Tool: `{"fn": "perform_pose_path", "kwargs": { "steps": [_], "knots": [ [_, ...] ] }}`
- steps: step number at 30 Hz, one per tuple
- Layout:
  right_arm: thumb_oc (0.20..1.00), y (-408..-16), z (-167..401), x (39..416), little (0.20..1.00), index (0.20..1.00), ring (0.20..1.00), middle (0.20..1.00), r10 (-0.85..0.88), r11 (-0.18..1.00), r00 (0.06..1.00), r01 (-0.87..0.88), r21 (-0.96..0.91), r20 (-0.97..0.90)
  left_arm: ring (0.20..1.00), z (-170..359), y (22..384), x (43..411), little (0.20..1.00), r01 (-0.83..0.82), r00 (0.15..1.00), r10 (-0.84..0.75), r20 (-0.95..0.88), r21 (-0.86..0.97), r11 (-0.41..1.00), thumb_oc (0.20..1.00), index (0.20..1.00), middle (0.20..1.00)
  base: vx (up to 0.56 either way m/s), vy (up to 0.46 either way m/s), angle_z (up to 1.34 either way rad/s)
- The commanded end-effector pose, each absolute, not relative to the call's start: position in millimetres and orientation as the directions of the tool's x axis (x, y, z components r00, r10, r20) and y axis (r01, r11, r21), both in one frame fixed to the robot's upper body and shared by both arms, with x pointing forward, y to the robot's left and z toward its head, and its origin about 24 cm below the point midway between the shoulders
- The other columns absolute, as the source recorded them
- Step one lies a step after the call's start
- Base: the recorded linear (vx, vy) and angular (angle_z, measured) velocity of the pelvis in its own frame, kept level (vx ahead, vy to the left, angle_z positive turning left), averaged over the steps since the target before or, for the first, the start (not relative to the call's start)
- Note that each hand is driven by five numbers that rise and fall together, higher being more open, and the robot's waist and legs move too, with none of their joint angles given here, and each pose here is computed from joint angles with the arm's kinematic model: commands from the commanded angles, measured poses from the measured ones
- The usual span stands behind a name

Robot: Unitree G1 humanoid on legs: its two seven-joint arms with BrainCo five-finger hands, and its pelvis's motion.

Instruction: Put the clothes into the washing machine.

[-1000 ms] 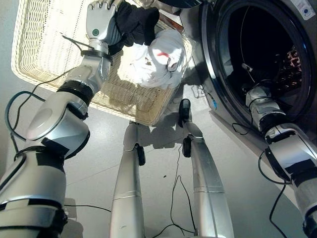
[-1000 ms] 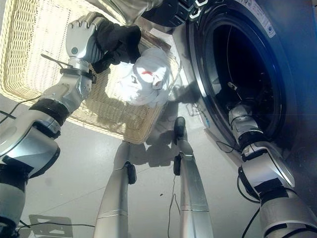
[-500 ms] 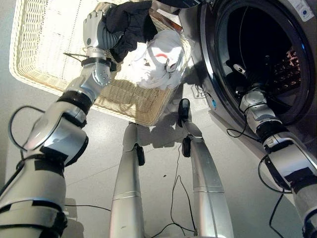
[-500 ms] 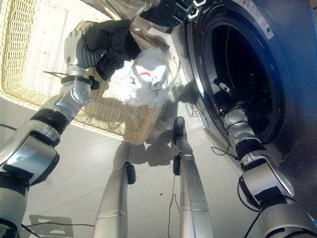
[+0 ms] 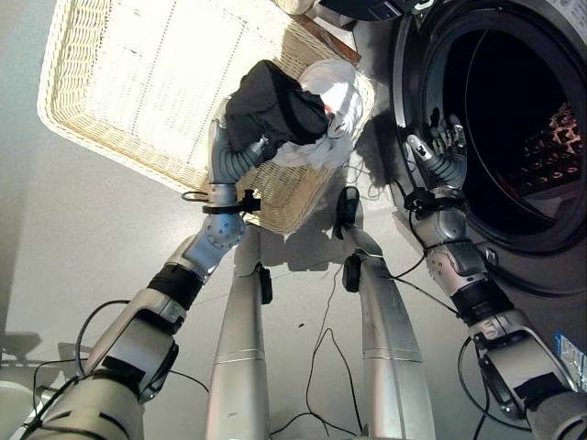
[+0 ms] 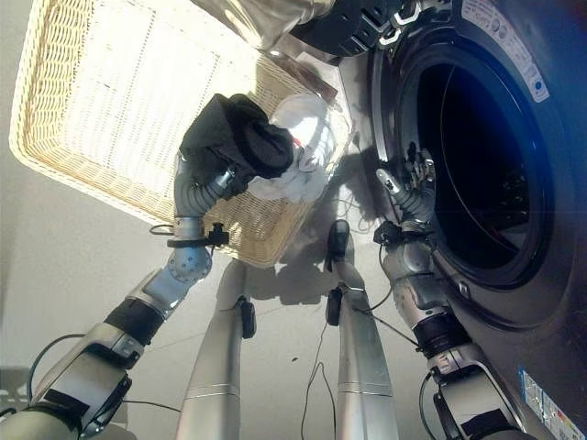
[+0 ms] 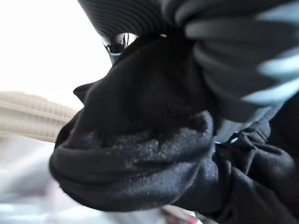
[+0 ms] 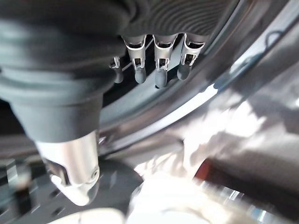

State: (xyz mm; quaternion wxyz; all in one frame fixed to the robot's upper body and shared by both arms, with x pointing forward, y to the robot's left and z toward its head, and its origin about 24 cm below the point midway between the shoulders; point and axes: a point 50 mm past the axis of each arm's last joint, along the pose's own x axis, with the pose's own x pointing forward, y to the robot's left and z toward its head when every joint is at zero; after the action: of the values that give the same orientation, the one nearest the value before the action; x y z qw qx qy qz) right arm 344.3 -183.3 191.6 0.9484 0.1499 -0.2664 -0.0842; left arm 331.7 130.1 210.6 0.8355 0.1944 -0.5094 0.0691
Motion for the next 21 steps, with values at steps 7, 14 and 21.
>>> {"fn": "perform_pose_path", "kwargs": {
  "steps": [7,14,21],
  "knots": [
    [1.0,-155,216,307,1.0,1.0,1.0,1.0,0.08,0.933,0.72,-0.297,0.202,0.689,0.2,242,95,292,0.2,-0.226,0.177,-0.281,0.943,0.317,0.921,0.2,0.2,0.2,0.0,0.0,0.0],
    [1.0,-134,218,302,1.0,1.0,1.0,1.0,0.339,0.849,0.681,-0.519,0.102,0.65,0.2,250,87,282,0.2,-0.25,0.099,-0.364,0.926,0.377,0.892,0.2,0.2,0.2,0.0,-0.006,0.04],
    [1.0,-111,218,296,1.0,1.0,1.0,1.0,0.532,0.729,0.607,-0.683,0.046,0.59,0.2,253,80,279,0.2,-0.275,0.079,-0.404,0.911,0.409,0.87,0.2,0.2,0.2,0.0,-0.002,0.0]
  ]
}}
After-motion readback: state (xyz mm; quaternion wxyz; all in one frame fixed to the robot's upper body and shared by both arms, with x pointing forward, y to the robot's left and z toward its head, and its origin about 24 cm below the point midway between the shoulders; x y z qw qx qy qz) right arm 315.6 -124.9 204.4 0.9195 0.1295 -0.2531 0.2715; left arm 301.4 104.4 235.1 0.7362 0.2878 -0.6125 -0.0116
